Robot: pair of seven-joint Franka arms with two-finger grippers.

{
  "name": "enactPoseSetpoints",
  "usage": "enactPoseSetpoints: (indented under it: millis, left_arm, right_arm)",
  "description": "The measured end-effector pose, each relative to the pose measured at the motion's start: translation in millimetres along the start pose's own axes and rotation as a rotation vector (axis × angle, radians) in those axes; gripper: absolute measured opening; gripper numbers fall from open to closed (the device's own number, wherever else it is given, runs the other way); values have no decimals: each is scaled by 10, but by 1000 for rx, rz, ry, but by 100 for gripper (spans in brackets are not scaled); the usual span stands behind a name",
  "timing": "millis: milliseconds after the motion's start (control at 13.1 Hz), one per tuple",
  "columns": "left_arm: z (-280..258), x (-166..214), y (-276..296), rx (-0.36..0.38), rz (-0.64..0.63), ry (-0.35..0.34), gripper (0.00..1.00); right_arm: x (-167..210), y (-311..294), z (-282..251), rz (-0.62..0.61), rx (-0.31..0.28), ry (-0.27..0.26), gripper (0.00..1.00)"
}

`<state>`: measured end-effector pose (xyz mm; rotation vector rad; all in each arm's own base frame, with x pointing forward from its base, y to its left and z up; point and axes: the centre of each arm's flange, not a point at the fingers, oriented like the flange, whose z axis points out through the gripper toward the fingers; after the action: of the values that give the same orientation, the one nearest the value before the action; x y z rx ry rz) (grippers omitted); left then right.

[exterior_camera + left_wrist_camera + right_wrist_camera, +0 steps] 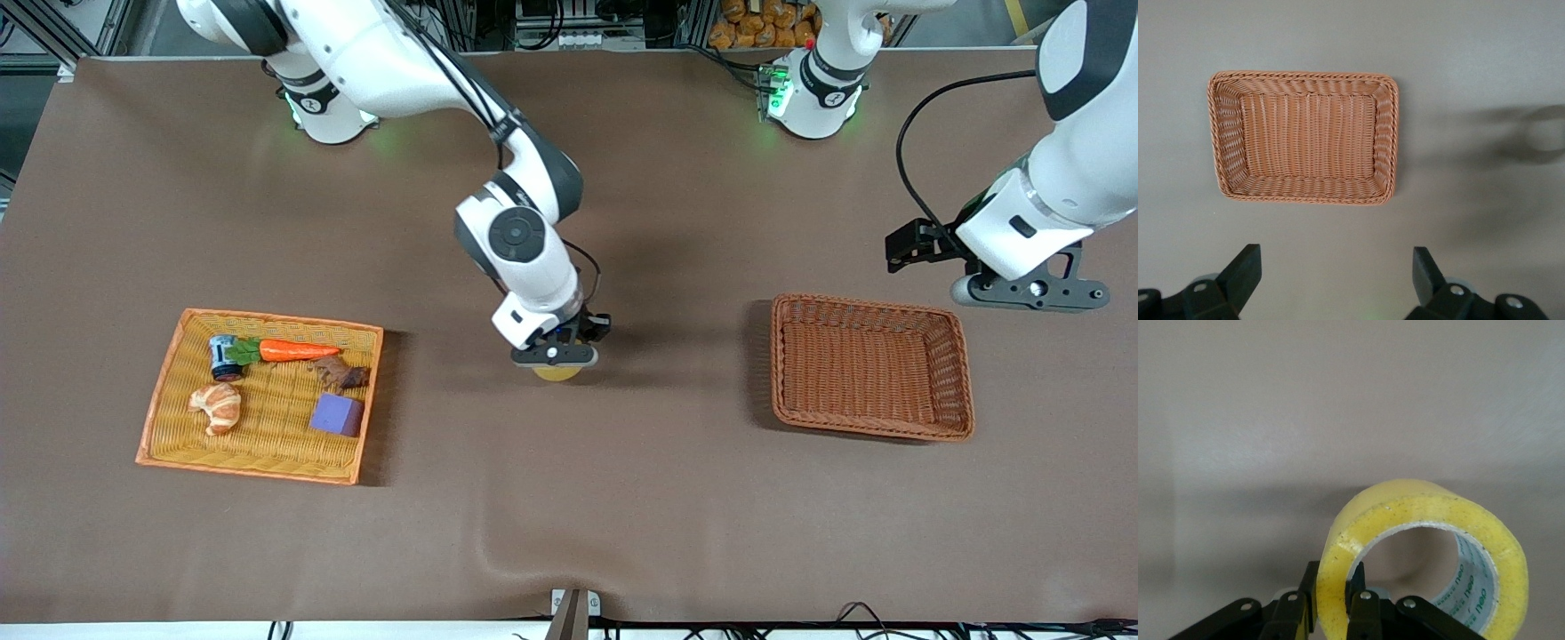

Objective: Transfer tape with both arms
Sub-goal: 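Carry the tape with the right gripper and set it on the table, then open and withdraw the right gripper while the left gripper reaches toward the tape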

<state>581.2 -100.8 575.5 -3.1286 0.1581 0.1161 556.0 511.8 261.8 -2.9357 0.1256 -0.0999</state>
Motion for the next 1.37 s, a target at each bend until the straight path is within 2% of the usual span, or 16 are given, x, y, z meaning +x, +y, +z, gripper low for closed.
enactPoseSetpoints:
  millis: [76,152,305,457,609,685,838,990,1218,1371]
  left_arm:
    - [9,3,38,0,6,-1,100]
    - [13,3,66,1,11,-1,100]
    - [14,3,79,1,13,-1,100]
    - [14,5,72,1,12,-1,100]
    - [12,4,86,1,4,0,100]
    - [15,3,118,1,-5,-1,100]
    - [53,1,311,4,-14,-7,100]
    - [134,-2,600,10,-40,-19,100]
    - [269,47,988,10,-48,-5,100]
    - [381,106,1172,7,-31,7,100]
  right_arm:
    - [18,15,68,14,-4,0,22]
    - [64,34,59,26,-4,7,29]
    - [159,35,-64,45,-2,20,49]
    - [287,146,-280,63,-47,5,72]
    - [560,387,-803,91,-84,18,94]
    - [722,563,-1145,89,-92,30,100]
    - [1029,1039,-1783,67,-103,36,100]
    - [1220,1624,-2326,65,-128,-4,100]
    - [1261,2482,-3194,0,-146,-82,100]
    - [1245,2994,-3735,-70,-143,-70,100]
